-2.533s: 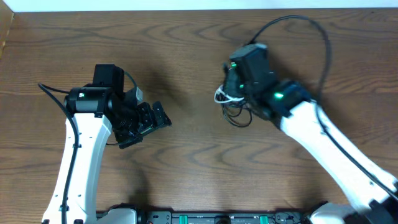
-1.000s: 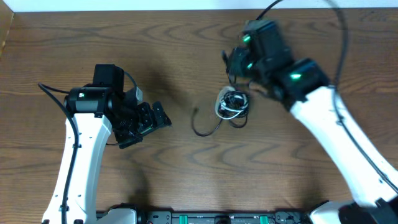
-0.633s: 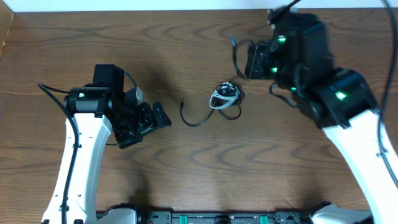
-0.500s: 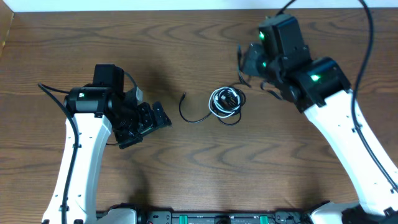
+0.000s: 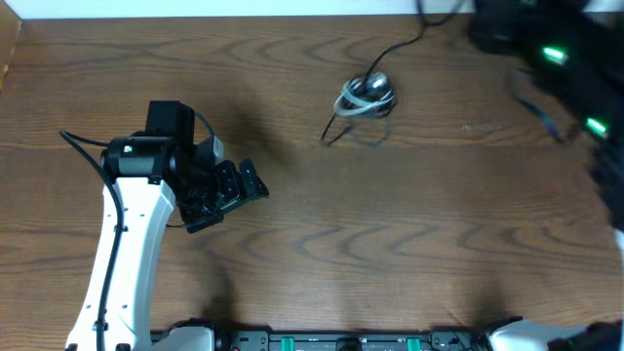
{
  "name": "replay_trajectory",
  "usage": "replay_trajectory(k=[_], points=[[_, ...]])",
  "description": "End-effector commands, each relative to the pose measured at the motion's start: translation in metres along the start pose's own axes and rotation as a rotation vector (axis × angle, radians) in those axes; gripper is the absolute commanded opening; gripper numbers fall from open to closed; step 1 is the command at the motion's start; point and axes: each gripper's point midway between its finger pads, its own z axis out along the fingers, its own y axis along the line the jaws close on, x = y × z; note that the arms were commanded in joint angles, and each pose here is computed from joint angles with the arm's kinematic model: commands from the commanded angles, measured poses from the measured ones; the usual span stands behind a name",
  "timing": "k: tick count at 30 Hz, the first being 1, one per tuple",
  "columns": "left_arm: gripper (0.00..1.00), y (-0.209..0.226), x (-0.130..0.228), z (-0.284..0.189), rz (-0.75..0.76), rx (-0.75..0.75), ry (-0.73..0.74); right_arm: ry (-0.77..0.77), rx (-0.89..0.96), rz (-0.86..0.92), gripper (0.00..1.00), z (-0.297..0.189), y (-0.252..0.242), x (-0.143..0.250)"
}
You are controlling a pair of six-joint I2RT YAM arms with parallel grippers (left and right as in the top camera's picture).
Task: Untangle cables
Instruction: 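Lift the black cable with the right gripper and pull it up-right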
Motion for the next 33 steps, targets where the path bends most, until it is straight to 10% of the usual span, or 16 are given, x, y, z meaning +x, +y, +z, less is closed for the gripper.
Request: replay_trajectory(k=[1, 11, 22, 33], points=[[0.98, -0.001, -0.001, -0.002, 0.007, -0.004, -0.008, 0.046, 0.1, -0.031, 0.01, 0.004, -0.022, 0.012], [0.98, -0.001, -0.001, -0.003, 0.007, -0.003, -0.008, 0.529, 0.063, 0.032, 0.01, 0.089, -0.049, 0.153], [0.98, -0.001, -0.001, -0.003, 0.007, -0.003, -0.008, 0.106, -0.326, -0.04, 0.01, 0.033, 0.051, 0.004], [0.98, -0.001, -0.001, -0.002, 0.007, -0.004, -0.008, 0.218, 0.583, 0.052, 0.02, 0.062, -0.121, 0.087]])
